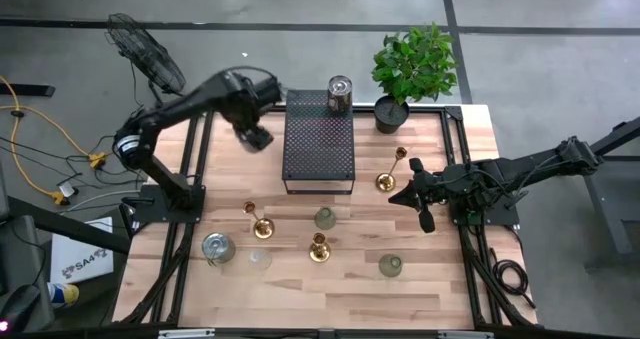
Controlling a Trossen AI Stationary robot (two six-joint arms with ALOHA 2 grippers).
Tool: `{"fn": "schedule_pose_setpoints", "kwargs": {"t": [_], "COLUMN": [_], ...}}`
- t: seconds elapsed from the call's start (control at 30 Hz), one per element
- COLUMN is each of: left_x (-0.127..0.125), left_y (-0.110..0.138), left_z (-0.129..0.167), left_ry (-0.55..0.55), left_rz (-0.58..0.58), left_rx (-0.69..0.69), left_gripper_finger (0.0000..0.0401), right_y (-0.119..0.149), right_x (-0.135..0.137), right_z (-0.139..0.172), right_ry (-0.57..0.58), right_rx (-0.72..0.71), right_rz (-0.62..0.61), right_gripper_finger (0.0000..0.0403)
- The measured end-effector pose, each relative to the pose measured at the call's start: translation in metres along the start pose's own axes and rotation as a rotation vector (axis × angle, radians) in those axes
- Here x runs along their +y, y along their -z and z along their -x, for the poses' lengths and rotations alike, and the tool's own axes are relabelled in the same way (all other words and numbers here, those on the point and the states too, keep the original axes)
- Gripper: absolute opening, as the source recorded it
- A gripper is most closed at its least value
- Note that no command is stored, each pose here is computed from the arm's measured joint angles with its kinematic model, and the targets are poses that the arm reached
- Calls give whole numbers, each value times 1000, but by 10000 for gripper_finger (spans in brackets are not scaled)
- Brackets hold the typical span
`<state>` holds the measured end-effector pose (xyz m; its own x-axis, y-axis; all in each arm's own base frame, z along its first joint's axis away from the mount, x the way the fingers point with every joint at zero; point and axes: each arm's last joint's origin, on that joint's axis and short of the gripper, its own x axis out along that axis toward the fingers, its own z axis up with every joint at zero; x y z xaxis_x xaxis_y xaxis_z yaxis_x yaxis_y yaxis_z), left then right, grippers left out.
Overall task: Pick & Place candle stick holders
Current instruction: Put the top silver scented candle on the shelf
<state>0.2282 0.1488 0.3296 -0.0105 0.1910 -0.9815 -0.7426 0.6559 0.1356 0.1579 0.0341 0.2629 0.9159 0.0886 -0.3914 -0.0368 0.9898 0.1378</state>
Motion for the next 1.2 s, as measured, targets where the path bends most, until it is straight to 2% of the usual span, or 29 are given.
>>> {"fn": "schedule_pose_setpoints", "kwargs": {"t": [0.17,0.37,0.47,0.53,0.67,0.83,1.2], "left_x": [11,7,-2,-7,-16,-22,-35], "left_y": [-12,-38,-52,-63,-78,-91,-108], "left_z": [30,45,45,40,38,34,26], "left_ry": [17,11,-4,-38,-10,-70,-13], "left_rz": [15,-140,-296,-355,-405,-447,-515], "left_rx": [-106,-149,-134,-135,-195,-204,-236], "left_gripper_finger": [349,349,349,349,349,349,349], "right_y": [0,0,0,0,0,0,0], "right_x": [0,0,0,0,0,0,0], "right_z": [0,0,0,0,0,0,0], "right_ry": [0,-1,0,0,0,0,-1], "right_rx": [0,0,0,0,0,0,0], "right_rz": [0,0,0,0,0,0,0], "right_gripper_finger": [4,4,4,4,4,4,4]}}
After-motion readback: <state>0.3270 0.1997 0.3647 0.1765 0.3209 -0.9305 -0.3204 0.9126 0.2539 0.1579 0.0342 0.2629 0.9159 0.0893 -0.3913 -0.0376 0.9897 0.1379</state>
